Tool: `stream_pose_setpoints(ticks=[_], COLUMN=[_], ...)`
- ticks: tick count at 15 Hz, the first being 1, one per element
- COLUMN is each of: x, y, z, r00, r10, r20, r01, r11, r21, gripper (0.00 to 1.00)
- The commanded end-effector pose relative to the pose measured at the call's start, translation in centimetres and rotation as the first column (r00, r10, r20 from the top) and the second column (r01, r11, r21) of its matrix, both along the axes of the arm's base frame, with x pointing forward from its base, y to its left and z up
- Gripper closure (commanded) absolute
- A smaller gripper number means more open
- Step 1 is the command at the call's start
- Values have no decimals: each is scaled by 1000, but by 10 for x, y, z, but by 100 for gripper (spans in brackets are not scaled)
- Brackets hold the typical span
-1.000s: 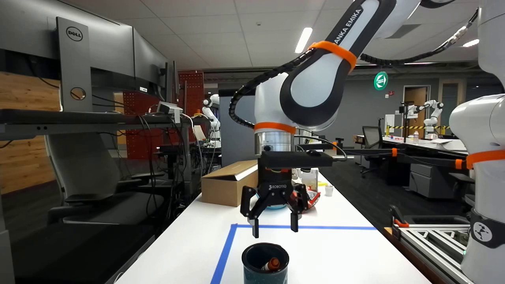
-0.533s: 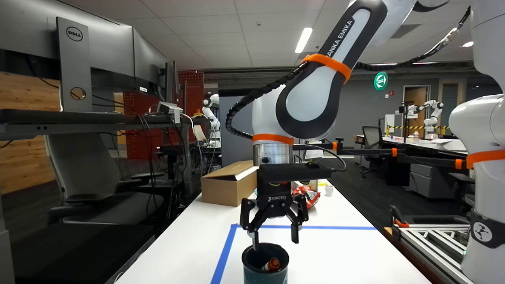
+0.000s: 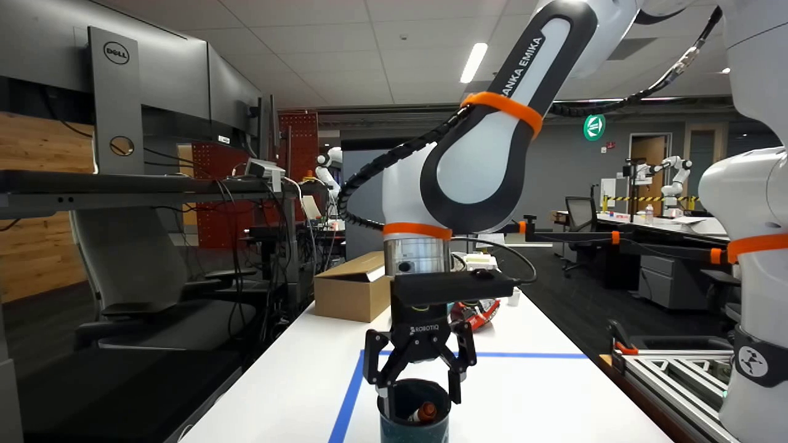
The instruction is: Remove the marker from the cup and put it on the table
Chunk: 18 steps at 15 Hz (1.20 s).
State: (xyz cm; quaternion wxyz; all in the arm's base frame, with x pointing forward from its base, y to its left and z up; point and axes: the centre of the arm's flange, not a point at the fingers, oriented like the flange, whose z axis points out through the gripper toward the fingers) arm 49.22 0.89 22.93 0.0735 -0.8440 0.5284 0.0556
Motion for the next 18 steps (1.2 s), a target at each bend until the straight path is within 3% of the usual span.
stream_pose_setpoints(ticks=[1,4,5,7,10,11,12,18], x=[11,15,16,18,21,21,21,22], y=[8,8,8,7,7,8,9,10], z=[-4,-2,-2,1,5,7,10,26], r00=[1000,1000,1000,999,999,999,999,997], r10=[1,-3,-3,-3,-2,1,3,15], r20=[23,26,29,35,41,46,47,73], r01=[-2,3,2,2,1,-2,-4,-16], r11=[1000,1000,1000,1000,1000,1000,1000,1000], r21=[19,20,19,20,20,18,19,12], gripper=[26,51,54,74,96,100,96,95])
